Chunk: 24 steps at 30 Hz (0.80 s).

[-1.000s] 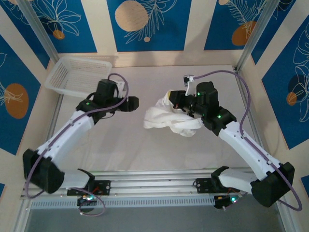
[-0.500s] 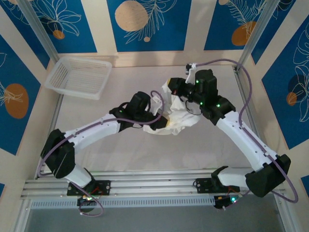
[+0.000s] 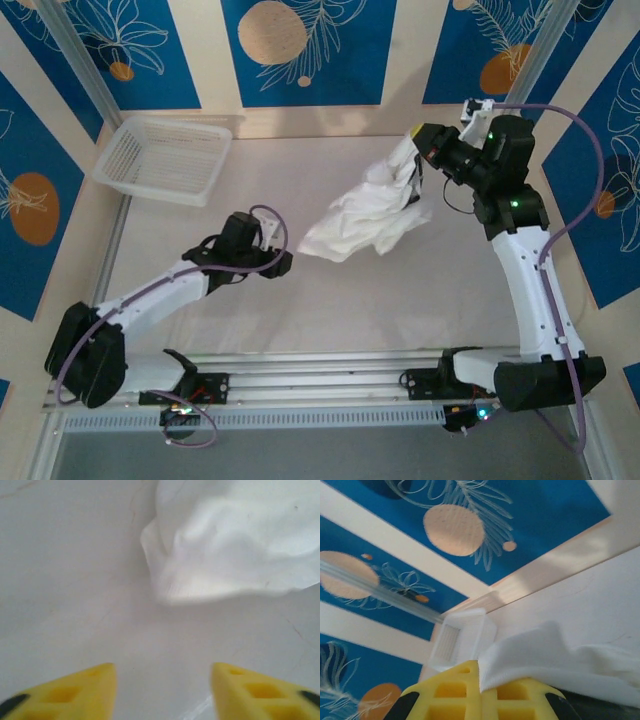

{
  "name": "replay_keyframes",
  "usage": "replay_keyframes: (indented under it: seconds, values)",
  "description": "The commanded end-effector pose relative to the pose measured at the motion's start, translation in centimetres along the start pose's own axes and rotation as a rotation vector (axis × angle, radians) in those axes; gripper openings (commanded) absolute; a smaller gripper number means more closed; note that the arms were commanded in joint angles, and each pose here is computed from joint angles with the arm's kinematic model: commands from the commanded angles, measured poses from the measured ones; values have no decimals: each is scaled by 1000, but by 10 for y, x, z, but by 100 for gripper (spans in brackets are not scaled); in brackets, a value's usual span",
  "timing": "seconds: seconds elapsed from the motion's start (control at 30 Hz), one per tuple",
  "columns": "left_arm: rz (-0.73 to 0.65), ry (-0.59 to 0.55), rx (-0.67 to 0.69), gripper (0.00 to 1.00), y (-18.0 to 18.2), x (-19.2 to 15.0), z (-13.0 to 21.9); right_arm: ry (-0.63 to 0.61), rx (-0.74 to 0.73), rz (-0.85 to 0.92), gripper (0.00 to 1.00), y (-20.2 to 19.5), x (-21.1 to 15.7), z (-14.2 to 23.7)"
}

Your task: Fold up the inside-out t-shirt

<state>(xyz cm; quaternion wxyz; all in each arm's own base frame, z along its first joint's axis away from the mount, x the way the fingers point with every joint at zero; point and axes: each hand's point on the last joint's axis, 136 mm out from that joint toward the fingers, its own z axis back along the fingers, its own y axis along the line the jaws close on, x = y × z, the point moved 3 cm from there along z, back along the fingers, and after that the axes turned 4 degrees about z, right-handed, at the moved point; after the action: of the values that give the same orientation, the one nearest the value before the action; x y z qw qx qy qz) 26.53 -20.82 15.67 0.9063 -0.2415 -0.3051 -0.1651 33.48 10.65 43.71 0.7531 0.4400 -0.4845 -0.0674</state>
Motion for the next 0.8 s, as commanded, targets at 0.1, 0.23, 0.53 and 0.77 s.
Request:
replay_keyframes:
  seconds: [0.1, 0.23, 0.53, 0.77]
  values:
    - [6, -134, -353, 71, -74, 70, 47, 252, 356, 88, 0, 32, -61, -8]
    - [164, -146, -384, 70, -86, 113, 44, 301, 422, 111, 0, 39, -77, -4]
    - [393, 36, -655, 78, -121, 127, -24, 293, 416, 131, 0, 45, -79, 2]
    - [473, 105, -472, 0, -72, 97, -45, 176, 265, 143, 0, 22, -73, 13]
